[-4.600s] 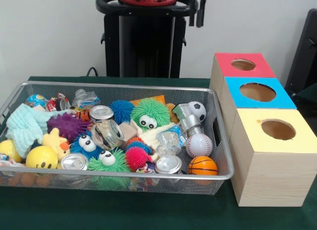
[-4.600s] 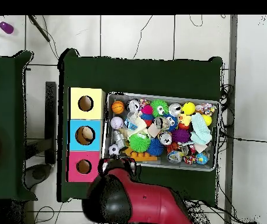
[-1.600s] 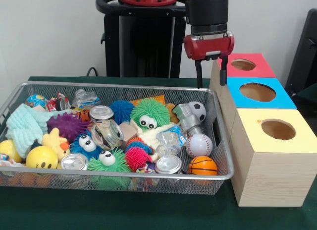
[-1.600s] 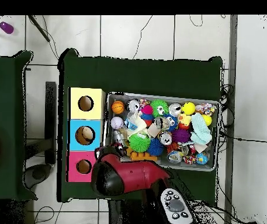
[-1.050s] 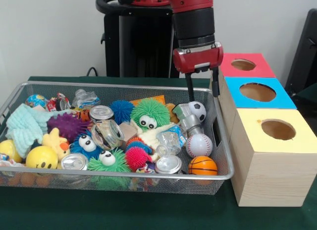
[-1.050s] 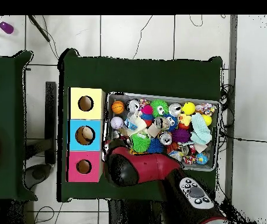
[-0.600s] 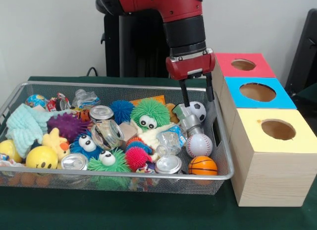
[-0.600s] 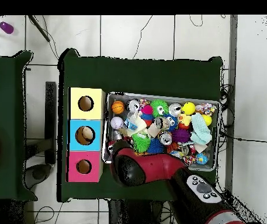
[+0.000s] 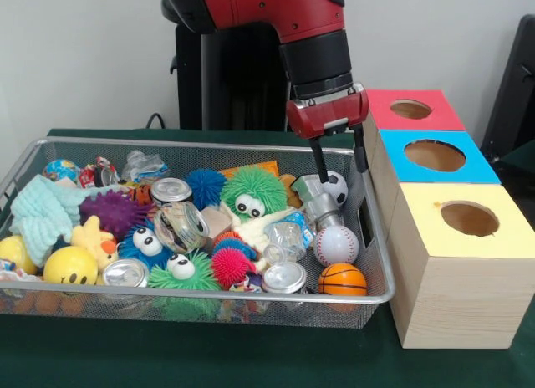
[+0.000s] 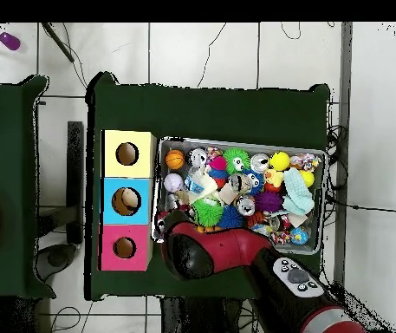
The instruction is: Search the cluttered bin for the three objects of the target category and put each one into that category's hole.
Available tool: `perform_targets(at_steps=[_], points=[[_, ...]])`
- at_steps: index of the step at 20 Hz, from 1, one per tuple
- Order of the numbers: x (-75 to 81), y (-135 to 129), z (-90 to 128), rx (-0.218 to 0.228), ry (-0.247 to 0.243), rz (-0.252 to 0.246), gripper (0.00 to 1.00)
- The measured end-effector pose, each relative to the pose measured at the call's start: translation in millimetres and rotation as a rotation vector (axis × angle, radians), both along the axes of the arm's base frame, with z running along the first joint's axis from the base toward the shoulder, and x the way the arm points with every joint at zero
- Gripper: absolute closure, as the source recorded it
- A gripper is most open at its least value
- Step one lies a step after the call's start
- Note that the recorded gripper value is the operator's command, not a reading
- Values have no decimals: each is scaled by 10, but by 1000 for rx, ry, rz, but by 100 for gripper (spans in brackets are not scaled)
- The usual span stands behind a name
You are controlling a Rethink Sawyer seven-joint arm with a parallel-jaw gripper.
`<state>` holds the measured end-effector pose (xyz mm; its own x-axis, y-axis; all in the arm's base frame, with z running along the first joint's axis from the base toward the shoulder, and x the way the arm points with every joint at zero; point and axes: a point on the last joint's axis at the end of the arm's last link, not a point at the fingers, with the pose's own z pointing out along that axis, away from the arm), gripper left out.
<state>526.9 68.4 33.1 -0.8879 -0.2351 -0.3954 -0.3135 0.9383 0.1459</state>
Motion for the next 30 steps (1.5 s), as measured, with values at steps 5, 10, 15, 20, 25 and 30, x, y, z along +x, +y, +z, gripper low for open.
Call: perform_targets(at_steps=[5, 10, 15, 20, 25, 30], points=[[5, -6, -1, -1, 1, 0, 0], [2, -98, -65, -59, 40, 4, 0], [-64, -219, -158, -204, 147, 39, 0], [-117, -314, -155, -313, 233, 61, 0], [-54, -489, -120, -380, 249, 48, 0], [50, -667, -133, -422, 237, 25, 0]])
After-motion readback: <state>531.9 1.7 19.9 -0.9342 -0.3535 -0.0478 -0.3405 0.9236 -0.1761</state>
